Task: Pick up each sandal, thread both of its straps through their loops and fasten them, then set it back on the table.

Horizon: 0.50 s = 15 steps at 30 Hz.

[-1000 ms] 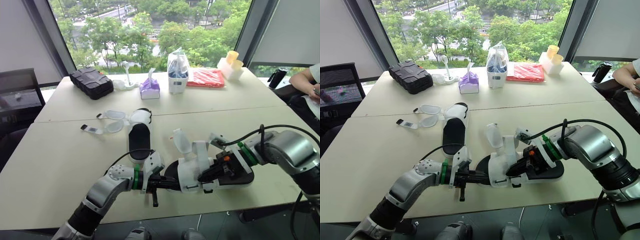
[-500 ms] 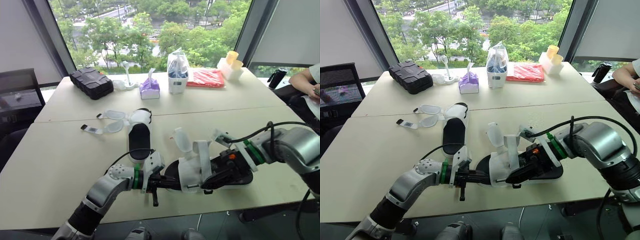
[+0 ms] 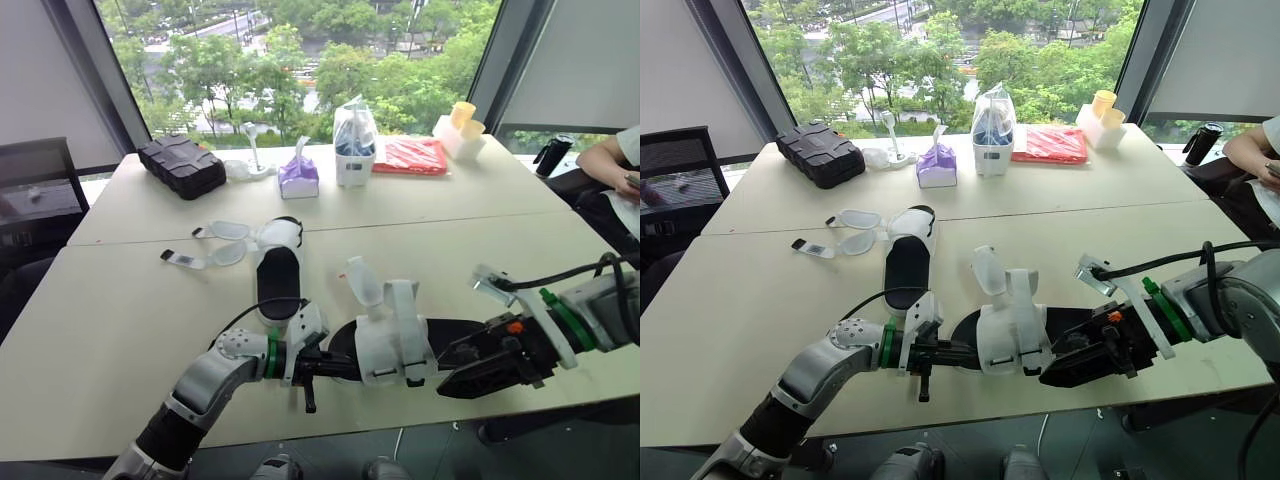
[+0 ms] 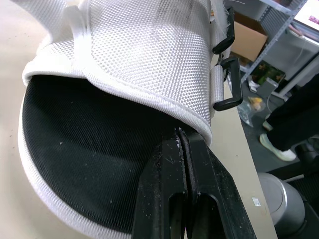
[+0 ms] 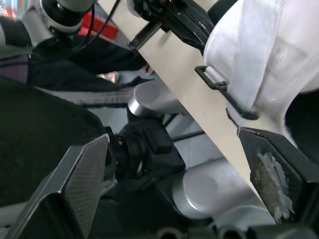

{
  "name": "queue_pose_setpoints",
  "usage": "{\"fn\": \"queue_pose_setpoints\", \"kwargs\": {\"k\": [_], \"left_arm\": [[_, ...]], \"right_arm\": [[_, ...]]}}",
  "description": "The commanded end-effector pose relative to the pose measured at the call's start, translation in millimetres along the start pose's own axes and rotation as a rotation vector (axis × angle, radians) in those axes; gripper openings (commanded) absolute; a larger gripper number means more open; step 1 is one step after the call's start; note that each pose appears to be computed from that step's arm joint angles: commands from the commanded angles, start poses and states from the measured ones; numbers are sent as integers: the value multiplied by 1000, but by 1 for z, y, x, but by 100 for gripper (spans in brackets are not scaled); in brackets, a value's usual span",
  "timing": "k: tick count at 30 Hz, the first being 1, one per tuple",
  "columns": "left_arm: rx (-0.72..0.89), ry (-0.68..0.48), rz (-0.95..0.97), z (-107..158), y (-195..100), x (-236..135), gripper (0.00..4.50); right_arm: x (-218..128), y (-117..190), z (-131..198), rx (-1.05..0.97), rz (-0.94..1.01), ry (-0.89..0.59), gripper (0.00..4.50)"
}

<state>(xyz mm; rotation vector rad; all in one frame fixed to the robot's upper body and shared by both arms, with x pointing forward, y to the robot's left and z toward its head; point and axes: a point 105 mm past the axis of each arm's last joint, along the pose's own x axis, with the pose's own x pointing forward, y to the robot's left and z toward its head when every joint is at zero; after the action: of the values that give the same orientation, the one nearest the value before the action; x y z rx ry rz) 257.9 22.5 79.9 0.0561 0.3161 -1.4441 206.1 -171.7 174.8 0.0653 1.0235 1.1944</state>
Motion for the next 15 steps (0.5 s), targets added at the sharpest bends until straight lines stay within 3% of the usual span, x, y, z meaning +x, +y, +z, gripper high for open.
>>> {"fn": "queue_pose_setpoints", "kwargs": {"k": [1, 15], "left_arm": [[-7, 3, -4, -1, -1, 0, 0], [2, 9, -9, -1, -1, 0, 0]], "right_arm": [[6, 4, -5, -18, -6, -10, 447], [28, -17, -15, -29, -86, -58, 447]]}}
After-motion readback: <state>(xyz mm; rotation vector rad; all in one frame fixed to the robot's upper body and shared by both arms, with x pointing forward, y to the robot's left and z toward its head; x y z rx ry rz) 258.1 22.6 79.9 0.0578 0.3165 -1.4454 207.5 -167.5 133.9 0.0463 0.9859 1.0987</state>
